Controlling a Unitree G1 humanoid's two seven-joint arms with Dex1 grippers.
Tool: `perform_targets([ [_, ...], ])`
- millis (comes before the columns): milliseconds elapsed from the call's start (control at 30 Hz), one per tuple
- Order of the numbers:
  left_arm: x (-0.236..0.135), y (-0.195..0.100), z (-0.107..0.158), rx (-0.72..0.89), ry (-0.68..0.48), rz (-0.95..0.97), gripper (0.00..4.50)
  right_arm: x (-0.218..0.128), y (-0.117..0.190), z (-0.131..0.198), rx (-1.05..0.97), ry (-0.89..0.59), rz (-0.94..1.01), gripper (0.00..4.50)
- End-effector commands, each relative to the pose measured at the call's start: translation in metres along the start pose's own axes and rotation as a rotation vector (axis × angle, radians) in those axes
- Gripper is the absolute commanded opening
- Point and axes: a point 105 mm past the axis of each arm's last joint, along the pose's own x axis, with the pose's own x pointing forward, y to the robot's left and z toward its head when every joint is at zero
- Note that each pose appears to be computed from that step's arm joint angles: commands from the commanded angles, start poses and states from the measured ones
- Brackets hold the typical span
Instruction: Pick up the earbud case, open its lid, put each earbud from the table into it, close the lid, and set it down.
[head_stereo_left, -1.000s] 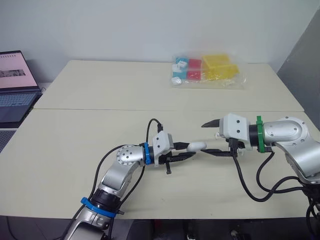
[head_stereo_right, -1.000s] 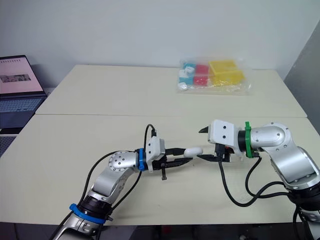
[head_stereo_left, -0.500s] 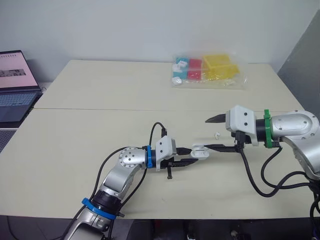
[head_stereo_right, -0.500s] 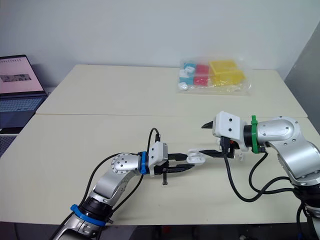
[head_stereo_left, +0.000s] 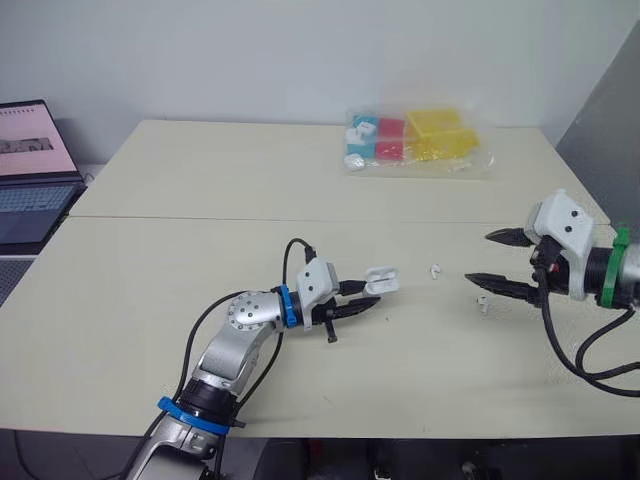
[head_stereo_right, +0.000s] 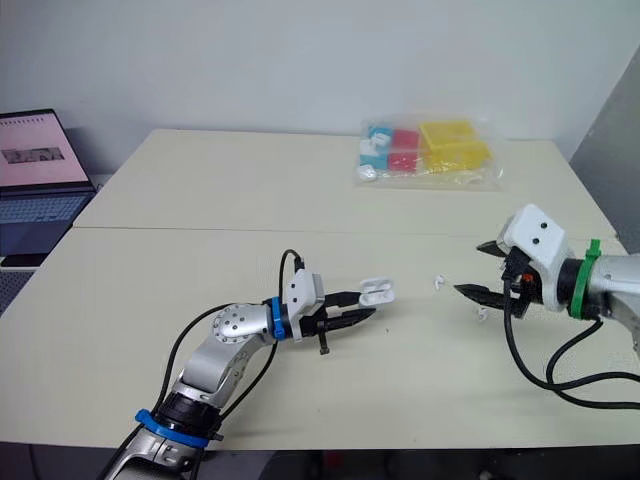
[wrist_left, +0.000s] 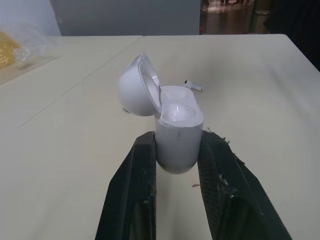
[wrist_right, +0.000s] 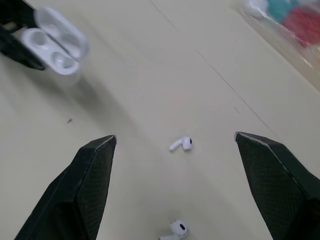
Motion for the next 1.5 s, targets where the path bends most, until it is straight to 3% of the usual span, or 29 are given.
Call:
perform_targets([
  [33, -0.001, 0.003, 0.011, 0.034, -0.034, 0.019, 0.79, 0.010, -0.004, -0.012, 0.143, 0.006, -0.184, 3.95],
  [433, 0.001, -0.005, 0.010, 0.033, -0.033, 0.013, 0.79, 0.023, -0.006, -0.073, 0.363, 0.132, -0.573, 3.95],
  [733, 0.001, -0.005, 0.008, 0.033, -0.025, 0.009, 0.79, 0.025, 0.001, -0.092, 0.534, 0.141, -0.600, 3.95],
  [1367, -0.002, -0.004, 0.006, 0.042, -0.004, 0.011, 0.79, 0.038, -0.001, -0.101, 0.557, 0.143, -0.567, 3.95],
  [1500, -0.002, -0.003, 0.005, 0.044, 0.001, 0.013, 0.79, 0.041, 0.002, -0.104, 0.556, 0.163, -0.555, 3.01],
])
